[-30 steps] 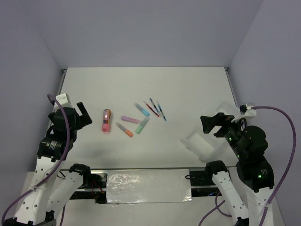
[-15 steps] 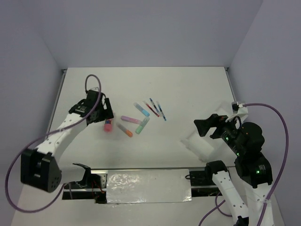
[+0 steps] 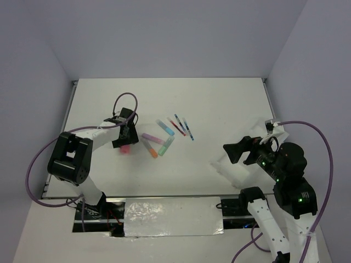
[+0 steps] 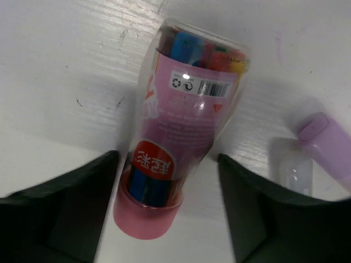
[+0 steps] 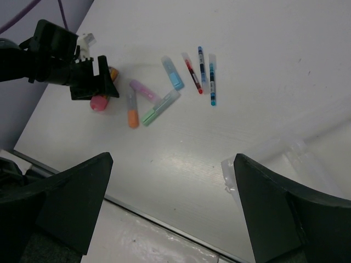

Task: Sort the stationery into containers
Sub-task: Pick up the pen from the center of the board, then place the pen in the storage box.

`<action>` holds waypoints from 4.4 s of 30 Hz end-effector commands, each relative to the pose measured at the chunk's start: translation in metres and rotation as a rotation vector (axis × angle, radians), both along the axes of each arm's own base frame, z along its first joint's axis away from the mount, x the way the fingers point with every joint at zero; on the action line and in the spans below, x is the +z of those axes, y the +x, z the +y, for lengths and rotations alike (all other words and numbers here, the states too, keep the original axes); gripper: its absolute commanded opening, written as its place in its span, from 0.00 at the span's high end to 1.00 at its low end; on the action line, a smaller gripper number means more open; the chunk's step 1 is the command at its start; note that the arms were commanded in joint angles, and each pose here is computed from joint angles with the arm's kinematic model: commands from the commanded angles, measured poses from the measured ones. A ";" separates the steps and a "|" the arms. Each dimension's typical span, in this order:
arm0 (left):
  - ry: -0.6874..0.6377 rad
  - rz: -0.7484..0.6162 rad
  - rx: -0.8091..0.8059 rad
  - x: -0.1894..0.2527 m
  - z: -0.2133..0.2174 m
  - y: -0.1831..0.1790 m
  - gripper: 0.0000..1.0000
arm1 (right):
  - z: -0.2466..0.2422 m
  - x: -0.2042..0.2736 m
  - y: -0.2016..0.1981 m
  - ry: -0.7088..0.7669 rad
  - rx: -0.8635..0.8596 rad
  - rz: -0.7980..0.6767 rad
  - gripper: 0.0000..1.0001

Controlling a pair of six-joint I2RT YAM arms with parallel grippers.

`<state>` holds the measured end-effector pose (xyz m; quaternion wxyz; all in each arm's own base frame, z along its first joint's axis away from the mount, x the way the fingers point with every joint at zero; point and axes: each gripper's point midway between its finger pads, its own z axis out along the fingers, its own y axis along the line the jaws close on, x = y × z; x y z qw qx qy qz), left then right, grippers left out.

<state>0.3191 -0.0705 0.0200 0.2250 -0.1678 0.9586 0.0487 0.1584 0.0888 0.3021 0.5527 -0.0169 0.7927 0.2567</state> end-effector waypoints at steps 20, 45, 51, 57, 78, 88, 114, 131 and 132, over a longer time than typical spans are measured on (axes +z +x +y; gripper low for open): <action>-0.735 -0.703 -0.748 0.214 -0.181 -0.059 1.00 | 0.102 0.030 0.035 0.467 0.409 -0.051 0.00; -0.995 -0.766 -1.007 0.280 -0.236 -0.109 0.12 | 0.218 0.013 0.090 0.411 0.302 0.066 1.00; -0.591 -0.640 -0.624 0.246 -0.176 -0.061 0.01 | 0.081 -0.007 0.143 0.207 -0.316 0.075 1.00; -0.331 -0.560 -0.482 0.241 -0.104 -0.082 0.01 | -0.123 -0.015 0.160 -0.118 -0.894 0.097 1.00; -0.173 -0.525 -0.656 0.199 -0.071 -0.112 0.01 | -0.273 -0.042 0.207 -0.815 -1.232 0.273 1.00; -0.194 -0.568 -0.665 0.206 -0.073 -0.118 0.01 | -0.284 -0.073 0.225 -1.005 -1.185 0.378 0.93; -0.188 -0.608 -0.641 0.215 -0.065 -0.120 0.01 | -0.273 -0.141 0.195 -1.074 -1.194 0.607 0.59; -0.181 -0.623 -0.621 0.217 -0.061 -0.120 0.01 | -0.268 -0.148 0.188 -1.042 -1.221 0.637 0.00; -0.179 -0.620 -0.620 0.216 -0.061 -0.120 0.01 | -0.267 -0.143 0.190 -1.030 -1.223 0.622 0.00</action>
